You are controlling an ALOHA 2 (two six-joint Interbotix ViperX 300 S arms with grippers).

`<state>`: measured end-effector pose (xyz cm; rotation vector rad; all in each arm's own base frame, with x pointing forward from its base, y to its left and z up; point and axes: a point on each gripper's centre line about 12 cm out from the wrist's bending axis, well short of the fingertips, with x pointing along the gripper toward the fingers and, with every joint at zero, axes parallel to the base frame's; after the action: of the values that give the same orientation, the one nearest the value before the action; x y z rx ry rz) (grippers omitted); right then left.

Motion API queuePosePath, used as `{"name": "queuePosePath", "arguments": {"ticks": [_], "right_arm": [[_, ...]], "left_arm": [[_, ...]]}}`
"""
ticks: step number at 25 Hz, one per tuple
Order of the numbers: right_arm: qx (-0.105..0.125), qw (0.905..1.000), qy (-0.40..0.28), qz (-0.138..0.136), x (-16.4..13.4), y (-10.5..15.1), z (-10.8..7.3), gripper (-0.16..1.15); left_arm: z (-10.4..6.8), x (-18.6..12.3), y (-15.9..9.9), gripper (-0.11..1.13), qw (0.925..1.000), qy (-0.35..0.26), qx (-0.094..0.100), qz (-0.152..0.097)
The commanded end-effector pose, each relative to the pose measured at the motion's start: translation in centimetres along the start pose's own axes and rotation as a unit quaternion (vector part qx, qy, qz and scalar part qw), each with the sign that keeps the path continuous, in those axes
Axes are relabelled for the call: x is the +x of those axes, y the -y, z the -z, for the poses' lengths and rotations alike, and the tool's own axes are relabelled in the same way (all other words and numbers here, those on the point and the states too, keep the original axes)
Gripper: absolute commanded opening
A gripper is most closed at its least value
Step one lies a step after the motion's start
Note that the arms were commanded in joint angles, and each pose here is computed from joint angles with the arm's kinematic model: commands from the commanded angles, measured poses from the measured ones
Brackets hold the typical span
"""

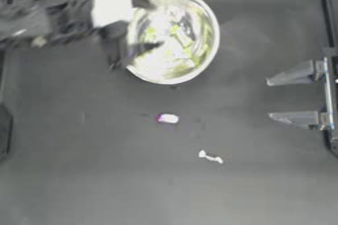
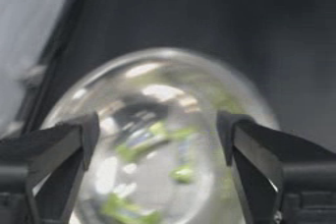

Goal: Put candies in bowl

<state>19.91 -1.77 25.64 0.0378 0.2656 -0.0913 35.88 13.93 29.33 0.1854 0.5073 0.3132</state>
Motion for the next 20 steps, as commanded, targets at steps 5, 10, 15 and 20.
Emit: {"name": "queuePosePath", "arguments": {"ticks": [5, 10, 15, 20], "right_arm": [[0.002, 1.0, 0.001, 0.003, 0.0, 0.1, -0.6, 0.93], [0.002, 0.9999, -0.01, 0.002, 0.0, 0.1, -0.9, 0.93], [0.015, 0.9992, -0.037, 0.001, 0.2, 0.0, -1.5, 0.93], [0.051, 0.9936, -0.101, -0.007, 1.4, -0.3, -2.4, 0.93]], "left_arm": [[-0.7, -8.7, 4.3, 0.99, 0.991, 0.126, 0.009, 0.044], [1.3, -11.7, 5.9, 0.98, 0.9847, 0.158, -0.018, 0.071], [3.4, -11.7, 7.6, 0.98, 0.9876, 0.117, -0.025, 0.102], [4.3, -11.8, 8.3, 0.98, 0.9873, 0.105, -0.03, 0.116]]}}
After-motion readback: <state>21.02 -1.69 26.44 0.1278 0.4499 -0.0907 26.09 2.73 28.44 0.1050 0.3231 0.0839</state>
